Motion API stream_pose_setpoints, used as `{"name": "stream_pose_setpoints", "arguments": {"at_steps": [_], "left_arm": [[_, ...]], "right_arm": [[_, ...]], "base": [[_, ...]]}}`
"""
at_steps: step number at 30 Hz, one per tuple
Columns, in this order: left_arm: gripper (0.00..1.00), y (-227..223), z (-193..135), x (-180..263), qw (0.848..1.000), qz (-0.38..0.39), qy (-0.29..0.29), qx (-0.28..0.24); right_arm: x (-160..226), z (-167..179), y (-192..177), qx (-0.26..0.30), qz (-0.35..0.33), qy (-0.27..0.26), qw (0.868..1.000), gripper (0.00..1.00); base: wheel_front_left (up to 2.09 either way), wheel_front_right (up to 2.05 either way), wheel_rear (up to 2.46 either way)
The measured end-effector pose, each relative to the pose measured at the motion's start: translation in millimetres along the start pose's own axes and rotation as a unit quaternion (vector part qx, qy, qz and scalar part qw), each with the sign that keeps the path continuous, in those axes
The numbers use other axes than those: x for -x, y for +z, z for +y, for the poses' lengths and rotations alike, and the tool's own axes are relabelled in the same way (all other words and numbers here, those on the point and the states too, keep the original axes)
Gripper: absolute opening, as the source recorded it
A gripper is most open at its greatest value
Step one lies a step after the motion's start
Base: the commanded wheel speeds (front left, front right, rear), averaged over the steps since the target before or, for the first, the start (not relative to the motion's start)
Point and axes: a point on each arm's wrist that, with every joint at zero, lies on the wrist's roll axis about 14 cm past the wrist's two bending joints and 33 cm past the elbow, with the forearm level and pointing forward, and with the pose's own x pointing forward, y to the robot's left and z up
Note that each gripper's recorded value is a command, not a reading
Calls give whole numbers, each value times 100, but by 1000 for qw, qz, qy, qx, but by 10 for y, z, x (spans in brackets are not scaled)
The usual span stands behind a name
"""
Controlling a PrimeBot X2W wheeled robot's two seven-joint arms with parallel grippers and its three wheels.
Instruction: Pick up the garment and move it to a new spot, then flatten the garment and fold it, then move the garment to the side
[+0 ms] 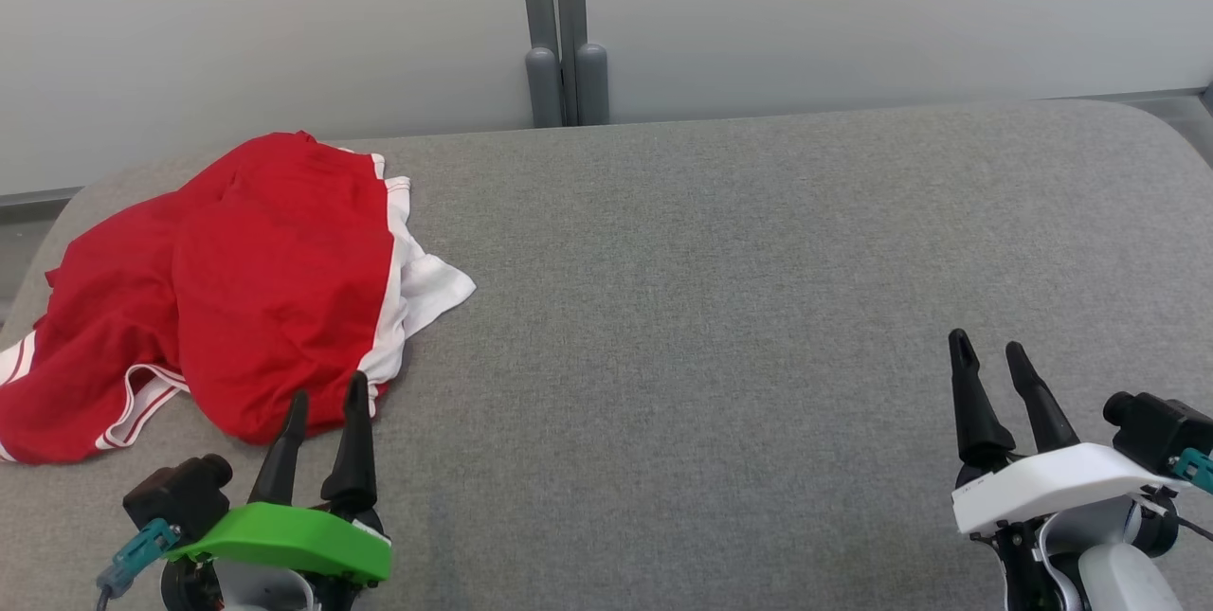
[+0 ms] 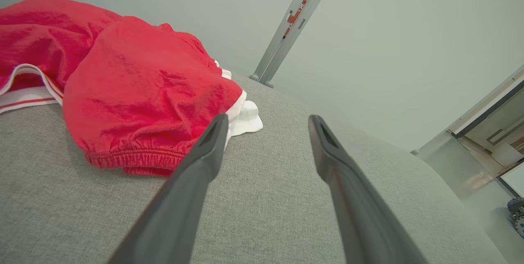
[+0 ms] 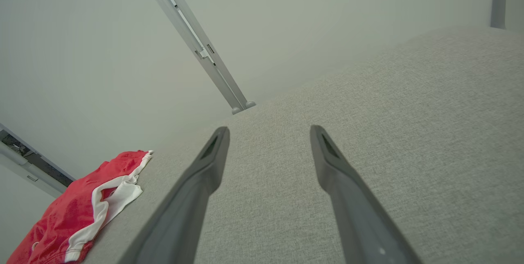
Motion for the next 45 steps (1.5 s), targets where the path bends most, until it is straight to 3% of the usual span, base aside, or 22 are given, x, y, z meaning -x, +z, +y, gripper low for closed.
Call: {"name": "stream_pose_setpoints", "arguments": {"at_steps": [19, 45], "left_arm": [[100, -167, -34, 70, 997, 17, -15, -76], [100, -410, -132, 141, 993, 41, -40, -101]], "right_arm": [[46, -13, -71, 85, 2, 3, 996, 100], [109, -66, -254, 149, 20, 2, 989, 100]], "base": [[0, 0, 0], [0, 0, 0]]}}
